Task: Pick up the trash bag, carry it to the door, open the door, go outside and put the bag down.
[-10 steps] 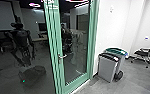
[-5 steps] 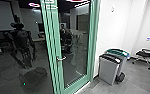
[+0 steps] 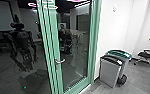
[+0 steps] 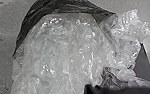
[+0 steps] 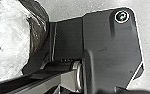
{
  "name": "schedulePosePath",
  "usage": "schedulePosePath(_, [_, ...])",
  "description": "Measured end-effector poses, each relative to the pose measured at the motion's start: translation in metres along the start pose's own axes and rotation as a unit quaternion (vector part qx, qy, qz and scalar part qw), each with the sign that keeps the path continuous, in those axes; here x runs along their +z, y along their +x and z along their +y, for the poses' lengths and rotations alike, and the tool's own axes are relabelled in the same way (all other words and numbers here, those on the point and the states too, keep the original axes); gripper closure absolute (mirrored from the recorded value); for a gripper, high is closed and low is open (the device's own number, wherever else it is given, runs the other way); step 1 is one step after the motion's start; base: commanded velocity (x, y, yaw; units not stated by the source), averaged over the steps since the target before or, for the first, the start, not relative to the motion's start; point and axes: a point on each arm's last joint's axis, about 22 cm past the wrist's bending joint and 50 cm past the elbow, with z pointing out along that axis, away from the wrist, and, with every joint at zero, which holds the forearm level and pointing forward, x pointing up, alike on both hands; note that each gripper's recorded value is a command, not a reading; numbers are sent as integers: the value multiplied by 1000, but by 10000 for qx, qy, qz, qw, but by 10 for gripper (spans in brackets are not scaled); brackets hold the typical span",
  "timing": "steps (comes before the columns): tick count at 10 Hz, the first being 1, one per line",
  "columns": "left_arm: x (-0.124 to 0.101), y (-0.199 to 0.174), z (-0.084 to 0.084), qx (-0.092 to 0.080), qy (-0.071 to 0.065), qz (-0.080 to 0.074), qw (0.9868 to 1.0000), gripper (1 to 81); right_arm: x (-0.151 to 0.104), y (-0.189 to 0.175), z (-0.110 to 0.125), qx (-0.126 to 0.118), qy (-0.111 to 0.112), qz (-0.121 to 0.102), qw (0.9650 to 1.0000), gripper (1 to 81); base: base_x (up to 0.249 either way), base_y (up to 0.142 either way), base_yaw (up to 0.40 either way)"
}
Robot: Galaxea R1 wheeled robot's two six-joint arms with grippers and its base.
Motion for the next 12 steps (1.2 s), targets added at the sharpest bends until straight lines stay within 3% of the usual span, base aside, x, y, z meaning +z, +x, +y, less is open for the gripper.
schedulePosePath(12, [1, 0, 6, 4, -38, 0, 10000, 811, 0, 0, 0, -7, 1, 1, 10000, 10, 181, 0, 0])
